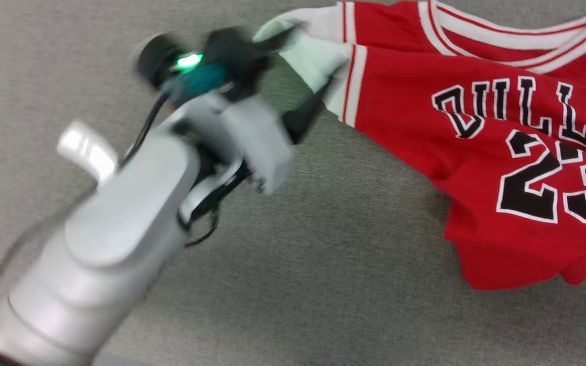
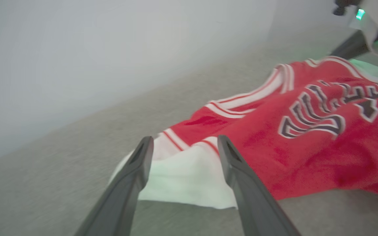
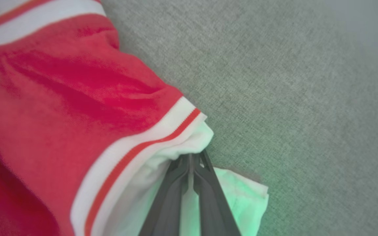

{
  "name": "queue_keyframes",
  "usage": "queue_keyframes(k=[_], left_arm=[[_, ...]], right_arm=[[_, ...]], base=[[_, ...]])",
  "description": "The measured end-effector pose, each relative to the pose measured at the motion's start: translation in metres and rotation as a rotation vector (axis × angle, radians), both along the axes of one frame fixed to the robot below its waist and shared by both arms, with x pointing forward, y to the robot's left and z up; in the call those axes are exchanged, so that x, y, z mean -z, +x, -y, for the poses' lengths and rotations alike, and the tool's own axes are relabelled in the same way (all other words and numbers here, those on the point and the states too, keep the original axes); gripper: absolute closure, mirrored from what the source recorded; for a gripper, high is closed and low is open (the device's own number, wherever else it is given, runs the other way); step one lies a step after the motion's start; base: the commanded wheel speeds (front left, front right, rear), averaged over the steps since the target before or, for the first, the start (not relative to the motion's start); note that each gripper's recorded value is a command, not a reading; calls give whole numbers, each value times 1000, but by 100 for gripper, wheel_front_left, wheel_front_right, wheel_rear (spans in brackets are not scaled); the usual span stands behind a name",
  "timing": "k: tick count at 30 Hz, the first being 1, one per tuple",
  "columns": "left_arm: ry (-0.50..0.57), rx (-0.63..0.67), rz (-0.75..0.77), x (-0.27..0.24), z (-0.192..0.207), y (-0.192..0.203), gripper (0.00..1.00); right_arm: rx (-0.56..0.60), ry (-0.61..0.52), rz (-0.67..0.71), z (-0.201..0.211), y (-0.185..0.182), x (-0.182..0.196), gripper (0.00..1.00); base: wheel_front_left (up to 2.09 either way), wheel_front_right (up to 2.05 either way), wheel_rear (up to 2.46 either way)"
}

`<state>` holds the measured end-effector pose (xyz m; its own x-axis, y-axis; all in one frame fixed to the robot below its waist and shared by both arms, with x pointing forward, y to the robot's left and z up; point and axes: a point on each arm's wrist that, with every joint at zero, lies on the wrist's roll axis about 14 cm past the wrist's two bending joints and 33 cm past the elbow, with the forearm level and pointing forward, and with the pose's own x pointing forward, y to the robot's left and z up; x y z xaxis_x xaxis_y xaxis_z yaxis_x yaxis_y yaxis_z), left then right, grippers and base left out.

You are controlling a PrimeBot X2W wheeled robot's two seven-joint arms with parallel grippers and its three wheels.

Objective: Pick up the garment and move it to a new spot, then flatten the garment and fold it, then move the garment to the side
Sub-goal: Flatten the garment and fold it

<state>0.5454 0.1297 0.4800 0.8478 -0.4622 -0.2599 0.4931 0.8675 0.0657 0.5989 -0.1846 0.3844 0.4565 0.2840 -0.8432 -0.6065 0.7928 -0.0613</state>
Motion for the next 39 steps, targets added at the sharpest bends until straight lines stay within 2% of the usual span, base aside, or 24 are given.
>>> queue_keyframes(k=[2, 4, 8, 12, 14, 20, 22, 23, 28, 33, 37, 39], left_arm=[[-33, 66, -98, 0, 19, 11, 0], [61, 83, -215, 10, 11, 23, 0], [180, 88, -427, 38, 4, 33, 0], [260, 67, -582, 60, -5, 40, 0], [317, 55, -628, 72, -13, 42, 0], [331, 49, -733, 86, -14, 44, 0], [268, 57, -742, 85, -7, 44, 73], [249, 57, -751, 85, -6, 43, 100], [245, 57, -701, 80, -7, 45, 100], [182, 32, -511, 47, -7, 65, 100], [145, -47, -296, 1, -24, 96, 100], [75, -90, -201, -27, -28, 110, 100]], right_arm=[[-2, -2, 4, 0, 3, 1, 100], [-6, -4, 3, 0, 5, 3, 100], [-10, -1, 3, 0, 10, 7, 100], [-8, 4, 3, 0, 15, 10, 100], [-8, 2, 6, 1, 19, 11, 100], [-3, 5, 4, 2, 21, 15, 100], [-3, 8, 10, 3, 22, 15, 100], [-3, 13, 16, 2, 23, 15, 100], [-13, 41, 68, -3, 24, 5, 100], [-24, 43, 177, -1, 30, -21, 100], [11, 72, 335, 7, 50, -71, 100], [36, 88, 436, 13, 64, -105, 100]], base=[[0, 0, 0], [0, 0, 0], [0, 0, 0], [0, 0, 0], [0, 0, 0], [0, 0, 0], [0, 0, 0], [0, 0, 0], [0, 0, 0], [0, 0, 0], [0, 0, 0], [0, 0, 0]])
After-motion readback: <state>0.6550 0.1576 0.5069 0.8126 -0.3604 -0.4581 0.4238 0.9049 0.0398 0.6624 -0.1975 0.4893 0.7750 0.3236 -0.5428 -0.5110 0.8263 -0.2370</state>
